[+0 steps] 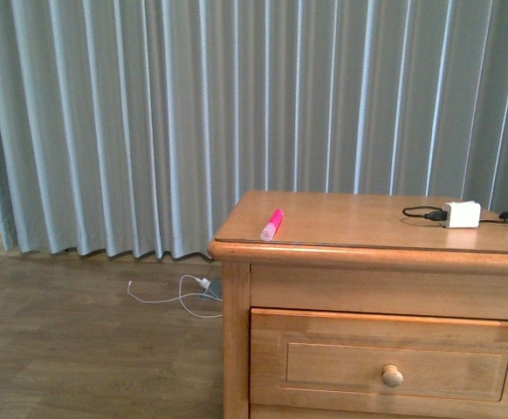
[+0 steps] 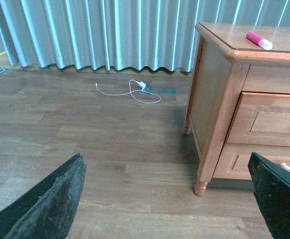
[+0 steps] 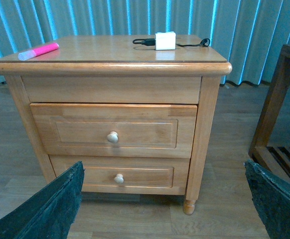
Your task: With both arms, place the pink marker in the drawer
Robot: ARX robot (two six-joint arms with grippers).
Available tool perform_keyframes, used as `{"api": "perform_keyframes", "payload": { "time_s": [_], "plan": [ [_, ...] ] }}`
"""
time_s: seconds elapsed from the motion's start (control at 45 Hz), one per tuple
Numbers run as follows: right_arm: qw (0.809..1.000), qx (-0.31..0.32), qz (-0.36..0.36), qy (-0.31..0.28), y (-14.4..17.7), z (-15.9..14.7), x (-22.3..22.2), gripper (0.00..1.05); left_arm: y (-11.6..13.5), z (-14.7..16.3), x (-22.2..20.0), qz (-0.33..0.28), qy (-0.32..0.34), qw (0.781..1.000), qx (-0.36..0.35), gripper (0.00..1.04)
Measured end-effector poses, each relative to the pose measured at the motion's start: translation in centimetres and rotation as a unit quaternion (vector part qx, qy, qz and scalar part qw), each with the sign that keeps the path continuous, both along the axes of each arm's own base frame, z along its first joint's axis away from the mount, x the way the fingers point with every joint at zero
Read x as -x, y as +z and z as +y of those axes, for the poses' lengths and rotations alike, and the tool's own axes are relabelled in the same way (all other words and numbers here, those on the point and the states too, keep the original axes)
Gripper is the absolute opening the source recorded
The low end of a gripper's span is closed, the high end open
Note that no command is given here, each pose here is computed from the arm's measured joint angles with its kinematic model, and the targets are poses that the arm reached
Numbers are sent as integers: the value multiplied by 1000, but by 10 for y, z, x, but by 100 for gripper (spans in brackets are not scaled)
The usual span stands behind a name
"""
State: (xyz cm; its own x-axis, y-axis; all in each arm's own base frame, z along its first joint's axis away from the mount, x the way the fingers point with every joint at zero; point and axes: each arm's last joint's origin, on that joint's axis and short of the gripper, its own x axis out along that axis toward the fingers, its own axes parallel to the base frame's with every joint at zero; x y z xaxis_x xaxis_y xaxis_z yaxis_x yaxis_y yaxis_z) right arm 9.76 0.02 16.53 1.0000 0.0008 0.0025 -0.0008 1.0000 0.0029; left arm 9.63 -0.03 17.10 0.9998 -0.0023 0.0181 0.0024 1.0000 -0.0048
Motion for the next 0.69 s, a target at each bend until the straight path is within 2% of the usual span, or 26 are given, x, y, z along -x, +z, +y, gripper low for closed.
{"api": "perform_keyframes", "payload": {
  "time_s": [0.689],
  "plan": [
    [1000, 0, 0, 0, 0, 0, 0, 96, 0, 0, 0, 0, 0, 1000, 0, 99]
  ]
}}
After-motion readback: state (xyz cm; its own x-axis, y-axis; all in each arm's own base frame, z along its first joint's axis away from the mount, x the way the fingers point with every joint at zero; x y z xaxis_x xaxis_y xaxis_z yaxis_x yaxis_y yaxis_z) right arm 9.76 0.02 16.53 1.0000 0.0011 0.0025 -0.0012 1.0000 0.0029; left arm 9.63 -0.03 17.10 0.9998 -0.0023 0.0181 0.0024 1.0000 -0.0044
